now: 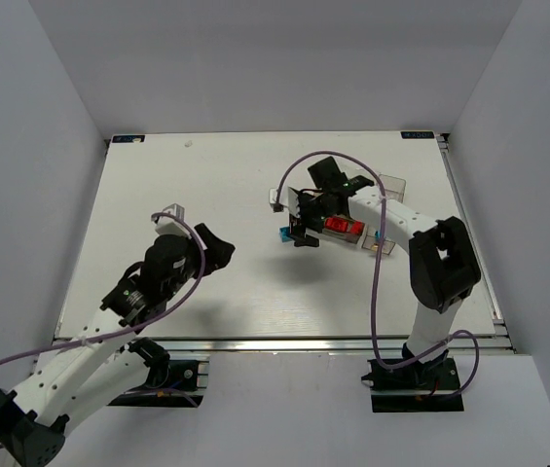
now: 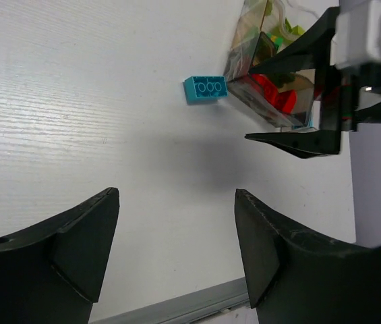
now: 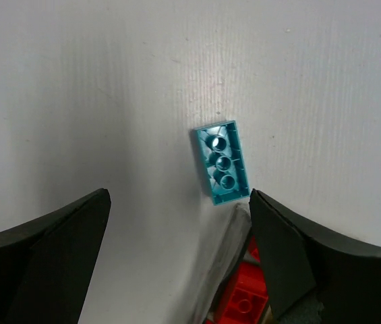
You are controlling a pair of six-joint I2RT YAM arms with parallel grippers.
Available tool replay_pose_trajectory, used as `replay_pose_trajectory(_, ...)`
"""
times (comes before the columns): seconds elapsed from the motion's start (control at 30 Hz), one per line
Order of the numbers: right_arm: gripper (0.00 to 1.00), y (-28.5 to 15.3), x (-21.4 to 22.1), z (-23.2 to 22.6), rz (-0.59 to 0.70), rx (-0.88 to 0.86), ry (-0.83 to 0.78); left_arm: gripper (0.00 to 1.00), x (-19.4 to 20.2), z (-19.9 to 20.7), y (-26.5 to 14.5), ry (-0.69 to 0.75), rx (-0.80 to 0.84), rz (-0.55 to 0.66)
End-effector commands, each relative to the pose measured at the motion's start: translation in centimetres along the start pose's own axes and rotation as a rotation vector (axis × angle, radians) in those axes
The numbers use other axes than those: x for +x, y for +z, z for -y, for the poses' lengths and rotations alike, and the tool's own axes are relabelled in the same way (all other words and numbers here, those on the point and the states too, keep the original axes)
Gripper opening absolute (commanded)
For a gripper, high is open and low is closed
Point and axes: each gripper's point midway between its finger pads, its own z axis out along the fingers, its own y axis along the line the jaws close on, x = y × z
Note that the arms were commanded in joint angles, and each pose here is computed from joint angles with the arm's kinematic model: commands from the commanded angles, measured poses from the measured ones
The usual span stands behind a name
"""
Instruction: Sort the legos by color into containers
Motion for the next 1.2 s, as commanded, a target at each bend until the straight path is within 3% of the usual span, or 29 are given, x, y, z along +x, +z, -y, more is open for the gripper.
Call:
replay_pose_trajectory(0.0,0.89,0.2,-0.3,2.0,-0.057,0.065,-0.105,0.79,0.0,-1.5,-1.0,-0.044,-0.063,0.018)
replay_pose_trajectory(0.37,0.88,5.6,1.4,1.7,-0.153,-0.04,-0.178,0.79,0.4,-3.1,-2.8,-0.081,-0.097,0.03)
replay_pose_trajectory(0.57,0.82,7.2,2.7,2.3,-0.202,-0.057,-0.204,0.79,0.9,-3.8,-3.3,-0.113,-0.109,0.027)
replay_pose_trajectory(0.67,0.72,7.4,2.9,2.1,-0.212,-0.074,-0.224,0.79,1.3,-4.1,-3.3,-0.129,-0.111,0.024)
replay_pose_trajectory(0.77,0.54,7.4,3.5,1.0,-0.226,-0.134,-0.229,0.8,1.4,-4.1,-3.3,-0.142,-0.102,0.03)
replay_pose_trajectory(0.8,0.42,7.3,3.9,0.4,-0.238,-0.161,-0.222,0.8,1.4,-4.1,-3.3,-0.145,-0.099,0.032)
replay_pose_trajectory(0.93,0.16,6.9,3.6,-0.4,-0.222,-0.191,-0.219,0.79,1.3,-3.9,-3.1,-0.135,-0.096,0.03)
replay_pose_trajectory(1.03,0.07,5.9,1.0,-1.2,-0.13,-0.206,-0.223,0.8,1.1,-3.7,-3.1,-0.127,-0.093,0.029)
replay_pose_trajectory(1.17,0.02,1.3,-7.7,-5.0,0.165,-0.366,-0.128,0.8,0.7,-3.3,-3.2,-0.124,-0.075,0.042)
